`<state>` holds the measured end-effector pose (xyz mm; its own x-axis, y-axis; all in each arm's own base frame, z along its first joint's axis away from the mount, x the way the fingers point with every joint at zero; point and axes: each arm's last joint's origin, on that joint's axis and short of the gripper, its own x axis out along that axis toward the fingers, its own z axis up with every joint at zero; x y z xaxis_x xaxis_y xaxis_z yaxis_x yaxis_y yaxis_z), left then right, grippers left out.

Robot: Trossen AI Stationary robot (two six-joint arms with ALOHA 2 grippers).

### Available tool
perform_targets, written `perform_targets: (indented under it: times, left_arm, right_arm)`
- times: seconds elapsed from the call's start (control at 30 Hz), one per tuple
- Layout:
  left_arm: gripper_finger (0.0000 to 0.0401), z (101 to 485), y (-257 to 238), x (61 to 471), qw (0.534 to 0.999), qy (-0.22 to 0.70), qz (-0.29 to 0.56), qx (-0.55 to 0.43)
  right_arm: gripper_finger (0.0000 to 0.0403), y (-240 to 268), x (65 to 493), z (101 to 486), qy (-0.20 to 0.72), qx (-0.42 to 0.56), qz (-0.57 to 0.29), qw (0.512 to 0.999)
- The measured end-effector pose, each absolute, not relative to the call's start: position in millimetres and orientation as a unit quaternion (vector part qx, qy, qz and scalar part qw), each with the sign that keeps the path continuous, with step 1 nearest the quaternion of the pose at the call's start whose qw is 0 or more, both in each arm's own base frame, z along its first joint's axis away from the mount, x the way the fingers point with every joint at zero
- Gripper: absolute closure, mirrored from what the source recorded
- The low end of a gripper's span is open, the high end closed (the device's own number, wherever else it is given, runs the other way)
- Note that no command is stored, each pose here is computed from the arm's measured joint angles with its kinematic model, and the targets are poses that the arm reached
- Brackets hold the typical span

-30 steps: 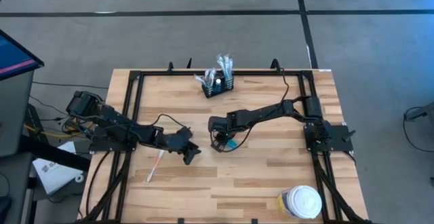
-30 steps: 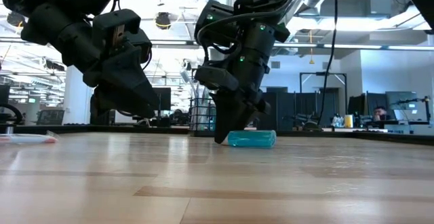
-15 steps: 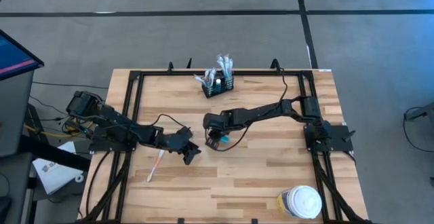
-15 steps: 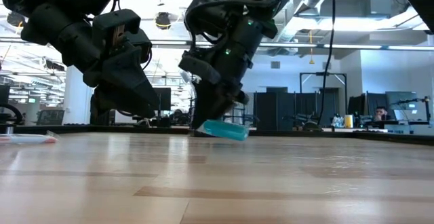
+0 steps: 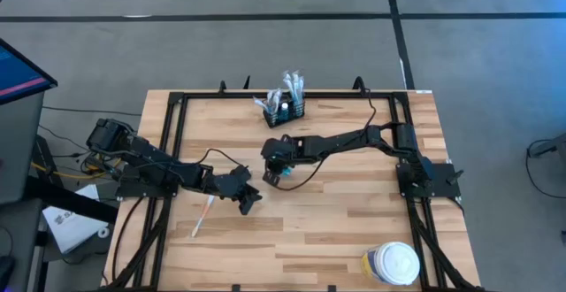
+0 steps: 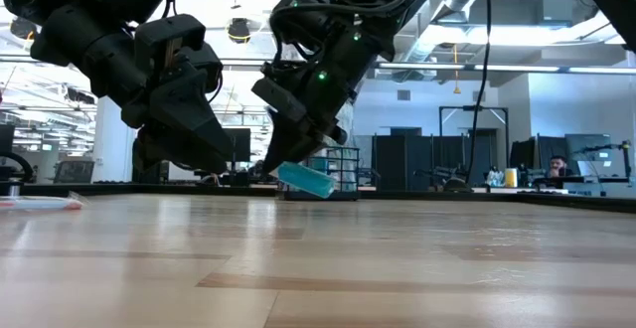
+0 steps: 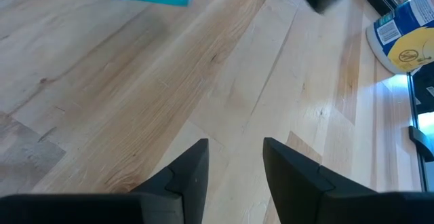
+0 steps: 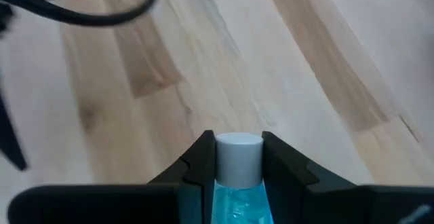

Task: Pick & Place toothbrushing station
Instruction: Put the blue mouthwash into the black wire organizer

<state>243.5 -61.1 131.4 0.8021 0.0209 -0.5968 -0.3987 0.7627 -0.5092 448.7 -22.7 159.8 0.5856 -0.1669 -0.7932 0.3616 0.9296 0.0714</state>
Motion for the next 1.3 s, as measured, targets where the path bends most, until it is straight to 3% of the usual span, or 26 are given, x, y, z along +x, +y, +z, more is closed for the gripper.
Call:
perform_targets:
  times: [0.6,0.97,1.3]
  left_arm:
    - [0.0265,129.8,-65.3,240.7,0.895,0.295,0.128,-0.310]
    - [0.0265,128.7,-64.8,239.9,0.894,0.299,0.135,-0.306]
    - [0.0265,129.3,-62.1,240.4,0.897,0.282,0.162,-0.298]
  right_arm:
    - [0.0321,-51.3,453.6,166.8,0.388,0.104,-0.153,0.903]
    - [0.0321,-52.4,427.1,213.3,0.339,0.091,-0.148,0.924]
    - [0.0321,-55.5,376.4,233.8,0.151,0.102,-0.139,0.973]
